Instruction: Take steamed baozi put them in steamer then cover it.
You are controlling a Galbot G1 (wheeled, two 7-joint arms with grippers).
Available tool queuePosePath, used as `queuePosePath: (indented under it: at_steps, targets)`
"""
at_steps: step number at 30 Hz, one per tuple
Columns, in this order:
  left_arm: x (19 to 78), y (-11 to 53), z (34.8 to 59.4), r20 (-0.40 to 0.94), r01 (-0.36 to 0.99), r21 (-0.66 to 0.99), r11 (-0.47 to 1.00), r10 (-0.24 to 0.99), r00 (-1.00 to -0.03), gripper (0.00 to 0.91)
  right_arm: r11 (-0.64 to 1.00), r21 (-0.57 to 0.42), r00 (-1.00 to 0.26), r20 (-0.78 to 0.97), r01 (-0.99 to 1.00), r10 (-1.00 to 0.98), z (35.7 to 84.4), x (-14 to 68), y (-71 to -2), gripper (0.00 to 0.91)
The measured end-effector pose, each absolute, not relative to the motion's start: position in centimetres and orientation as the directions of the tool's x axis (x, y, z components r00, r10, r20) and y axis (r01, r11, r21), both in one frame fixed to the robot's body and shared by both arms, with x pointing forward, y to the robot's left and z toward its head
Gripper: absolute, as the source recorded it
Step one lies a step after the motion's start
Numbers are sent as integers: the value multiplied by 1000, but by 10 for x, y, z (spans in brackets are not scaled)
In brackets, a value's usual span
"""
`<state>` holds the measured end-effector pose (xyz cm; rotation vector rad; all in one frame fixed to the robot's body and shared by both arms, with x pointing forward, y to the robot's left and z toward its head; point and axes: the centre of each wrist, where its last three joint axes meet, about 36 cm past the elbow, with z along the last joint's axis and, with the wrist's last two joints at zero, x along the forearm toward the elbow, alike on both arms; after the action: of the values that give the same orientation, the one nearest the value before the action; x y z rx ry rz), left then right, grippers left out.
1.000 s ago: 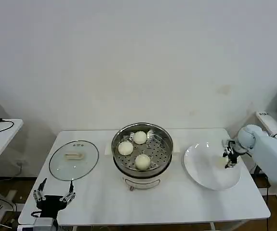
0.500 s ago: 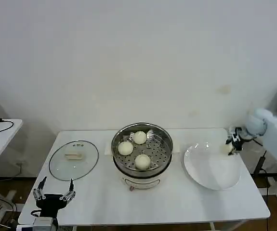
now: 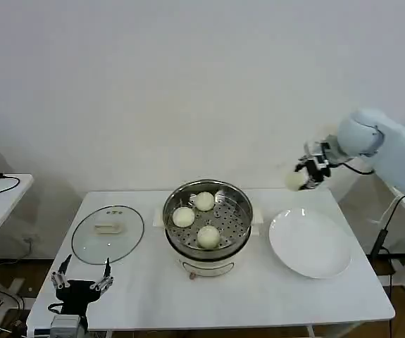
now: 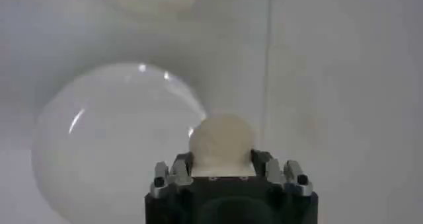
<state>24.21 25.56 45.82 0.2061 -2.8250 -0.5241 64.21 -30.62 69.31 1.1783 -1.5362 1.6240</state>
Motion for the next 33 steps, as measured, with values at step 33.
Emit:
queuePosePath:
  at_steps: [33]
  targets:
    - [250, 263, 460, 213, -108, 366, 924, -196, -957, 907, -3, -271, -265, 944, -963, -197, 629, 635, -130, 605]
